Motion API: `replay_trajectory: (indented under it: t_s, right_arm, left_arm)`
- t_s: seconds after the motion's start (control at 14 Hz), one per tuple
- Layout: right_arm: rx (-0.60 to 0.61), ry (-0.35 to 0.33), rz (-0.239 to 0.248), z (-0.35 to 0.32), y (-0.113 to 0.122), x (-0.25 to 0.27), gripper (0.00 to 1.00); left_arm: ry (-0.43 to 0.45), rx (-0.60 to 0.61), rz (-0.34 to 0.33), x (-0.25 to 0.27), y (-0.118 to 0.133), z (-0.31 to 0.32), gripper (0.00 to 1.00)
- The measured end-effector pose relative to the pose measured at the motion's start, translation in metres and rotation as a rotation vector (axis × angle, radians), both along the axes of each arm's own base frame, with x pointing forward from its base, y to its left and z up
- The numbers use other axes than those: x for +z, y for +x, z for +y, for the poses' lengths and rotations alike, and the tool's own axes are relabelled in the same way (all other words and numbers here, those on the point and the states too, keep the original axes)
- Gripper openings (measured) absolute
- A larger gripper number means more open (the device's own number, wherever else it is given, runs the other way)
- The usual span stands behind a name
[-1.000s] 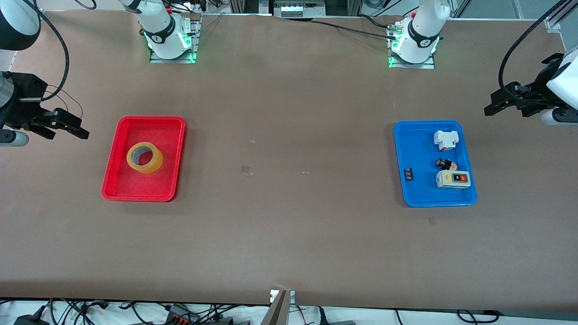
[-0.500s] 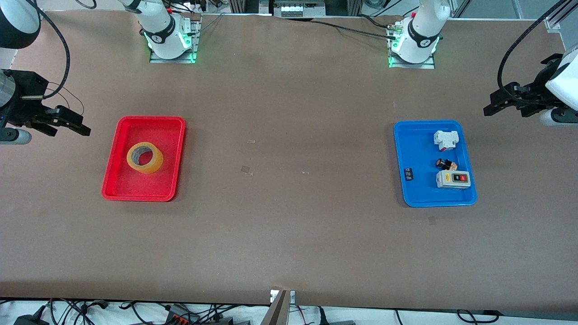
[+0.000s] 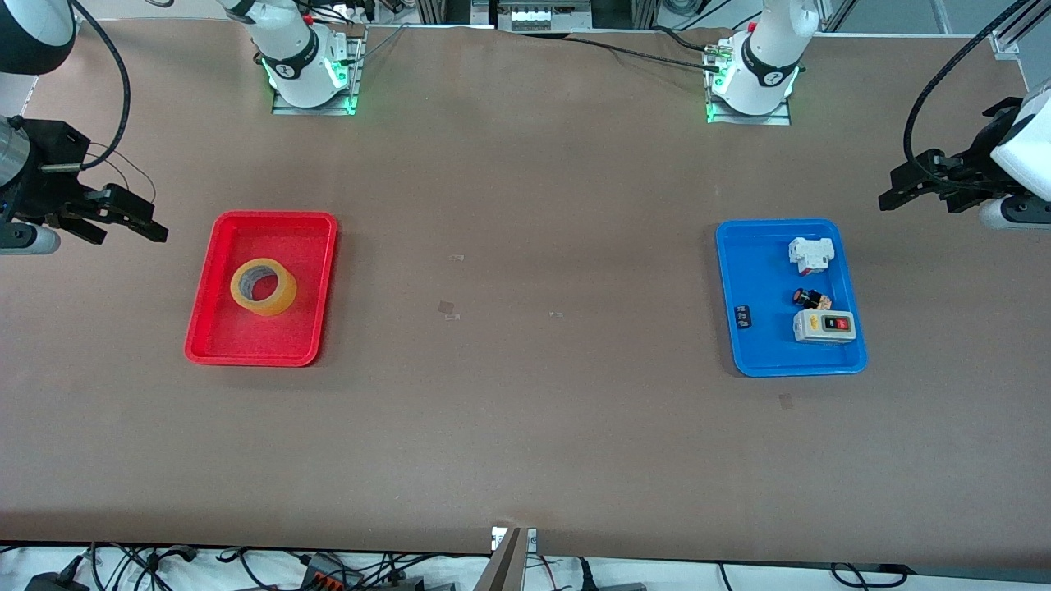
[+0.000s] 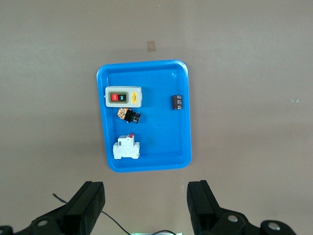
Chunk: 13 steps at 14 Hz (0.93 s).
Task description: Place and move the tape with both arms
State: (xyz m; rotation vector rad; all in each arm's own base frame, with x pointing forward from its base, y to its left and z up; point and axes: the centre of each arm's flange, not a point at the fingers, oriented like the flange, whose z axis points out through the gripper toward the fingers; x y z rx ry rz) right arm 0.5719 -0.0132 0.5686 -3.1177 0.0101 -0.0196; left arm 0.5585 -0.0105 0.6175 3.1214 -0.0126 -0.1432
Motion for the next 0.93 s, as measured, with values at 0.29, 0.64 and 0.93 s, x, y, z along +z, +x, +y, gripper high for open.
replay_trajectory:
  t_s: [0.29, 0.64, 0.93]
  right_arm:
    - [-0.015, 0.000, 0.008, -0.0087, -0.0043, 0.0038, 1.00]
    - [-0.013, 0.000, 0.030, -0.0077, -0.0072, 0.0027, 1.00]
    - [-0.013, 0.001, 0.035, -0.0075, -0.0077, 0.0022, 1.00]
  left_arm:
    - [0.000, 0.002, 0.000, 0.0000, 0.0000, 0.0009, 1.00]
    - [0.000, 0.003, 0.000, 0.0000, 0.0000, 0.0015, 1.00]
    - [0.000, 0.003, 0.007, -0.0002, -0.0010, 0.0017, 1.00]
